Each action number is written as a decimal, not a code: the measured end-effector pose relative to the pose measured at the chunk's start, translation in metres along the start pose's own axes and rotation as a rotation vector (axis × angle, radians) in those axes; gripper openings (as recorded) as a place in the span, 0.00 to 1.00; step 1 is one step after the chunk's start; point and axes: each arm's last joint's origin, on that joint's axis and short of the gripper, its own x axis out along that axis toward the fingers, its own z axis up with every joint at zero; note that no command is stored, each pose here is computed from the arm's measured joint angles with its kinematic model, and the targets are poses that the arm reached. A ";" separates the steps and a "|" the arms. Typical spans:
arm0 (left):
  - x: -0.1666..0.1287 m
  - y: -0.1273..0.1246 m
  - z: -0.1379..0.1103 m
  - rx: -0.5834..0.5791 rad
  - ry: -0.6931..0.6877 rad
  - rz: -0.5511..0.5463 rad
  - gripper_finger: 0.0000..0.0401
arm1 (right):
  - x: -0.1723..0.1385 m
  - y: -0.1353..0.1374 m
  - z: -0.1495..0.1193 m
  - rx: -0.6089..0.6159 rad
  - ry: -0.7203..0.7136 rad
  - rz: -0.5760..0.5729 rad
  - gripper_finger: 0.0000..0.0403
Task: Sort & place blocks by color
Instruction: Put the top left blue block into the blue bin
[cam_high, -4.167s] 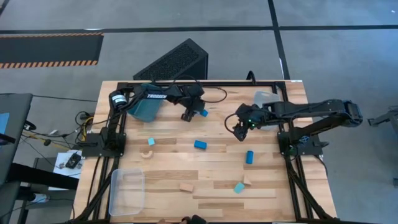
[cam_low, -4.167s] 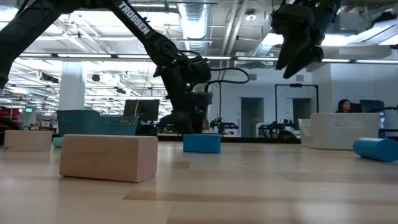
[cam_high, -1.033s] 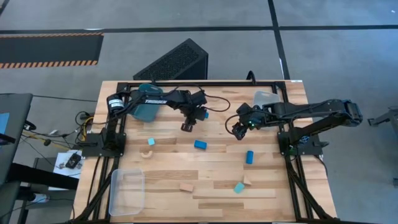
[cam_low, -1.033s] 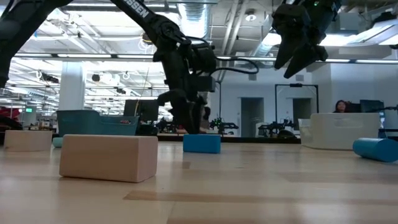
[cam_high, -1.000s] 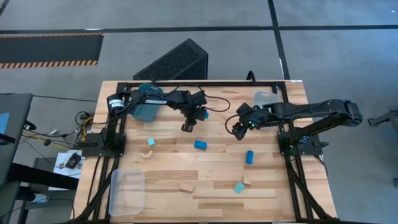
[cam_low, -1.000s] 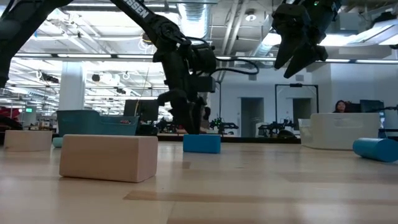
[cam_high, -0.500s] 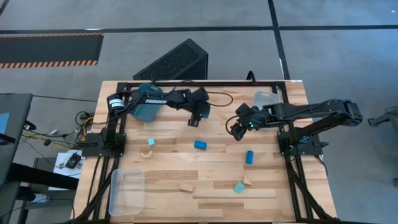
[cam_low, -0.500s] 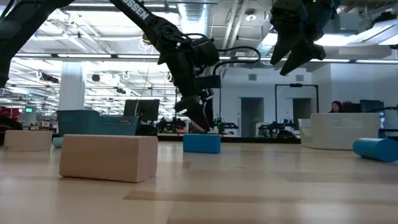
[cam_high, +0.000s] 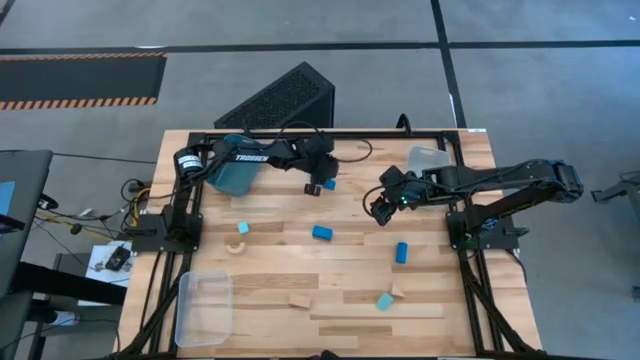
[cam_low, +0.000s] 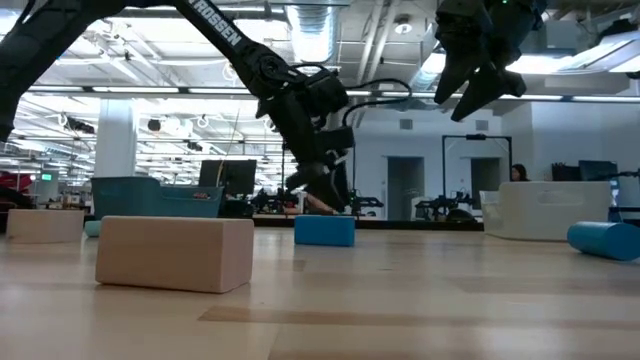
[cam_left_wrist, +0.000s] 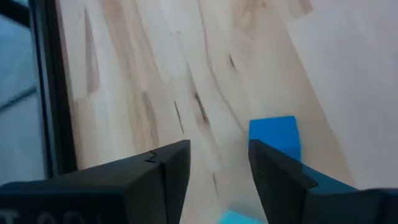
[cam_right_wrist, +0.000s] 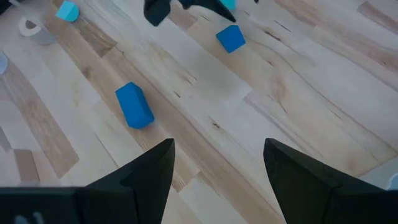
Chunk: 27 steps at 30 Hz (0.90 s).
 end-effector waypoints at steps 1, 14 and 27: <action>0.002 0.000 0.000 0.018 -0.003 -0.002 0.37 | 0.000 0.000 0.000 0.005 0.001 -0.001 0.67; 0.010 -0.008 -0.001 0.028 0.059 -0.013 0.32 | -0.001 0.003 -0.004 0.044 0.010 0.008 0.67; 0.007 -0.043 0.008 0.113 0.174 -0.162 0.32 | -0.001 0.003 -0.004 0.044 0.011 0.007 0.67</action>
